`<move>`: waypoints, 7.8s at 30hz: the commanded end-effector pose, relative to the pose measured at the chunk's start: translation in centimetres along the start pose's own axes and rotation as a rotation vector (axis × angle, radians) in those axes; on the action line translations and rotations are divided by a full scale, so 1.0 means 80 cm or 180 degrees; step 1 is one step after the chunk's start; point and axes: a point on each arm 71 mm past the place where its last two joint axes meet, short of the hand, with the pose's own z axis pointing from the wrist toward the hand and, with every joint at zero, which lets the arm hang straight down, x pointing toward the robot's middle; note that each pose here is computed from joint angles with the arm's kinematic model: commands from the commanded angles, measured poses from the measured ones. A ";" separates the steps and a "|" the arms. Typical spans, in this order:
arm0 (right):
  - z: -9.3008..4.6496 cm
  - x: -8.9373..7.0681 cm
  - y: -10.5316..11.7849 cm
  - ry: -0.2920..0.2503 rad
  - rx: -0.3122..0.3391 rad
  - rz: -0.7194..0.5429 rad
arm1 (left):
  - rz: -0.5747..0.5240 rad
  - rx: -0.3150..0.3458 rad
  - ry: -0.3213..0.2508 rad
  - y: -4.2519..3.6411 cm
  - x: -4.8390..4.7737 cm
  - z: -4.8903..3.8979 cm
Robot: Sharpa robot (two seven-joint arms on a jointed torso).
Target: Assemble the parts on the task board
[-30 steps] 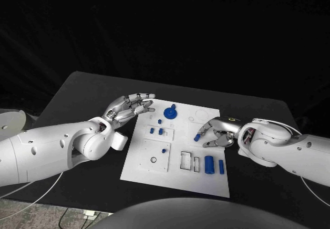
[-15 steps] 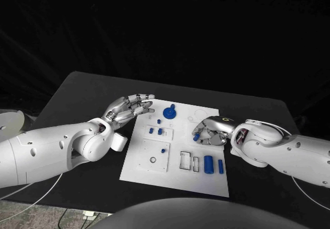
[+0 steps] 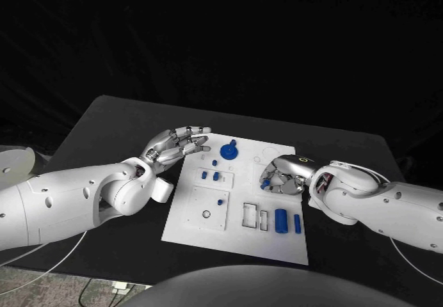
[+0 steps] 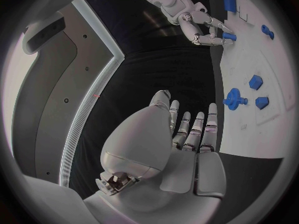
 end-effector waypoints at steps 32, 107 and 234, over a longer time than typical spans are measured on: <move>-0.006 -0.065 0.122 -0.0247 -0.0792 -0.0417 | -0.0063 -0.0051 0.0077 0.0070 0.001 0.003; 0.051 0.045 0.209 0.0365 -0.1401 -0.1238 | -0.0100 -0.0084 0.0145 0.0110 0.009 0.010; -0.076 0.045 0.017 0.1046 0.1428 -0.0085 | -0.0094 -0.0085 0.0045 0.0223 -0.001 -0.006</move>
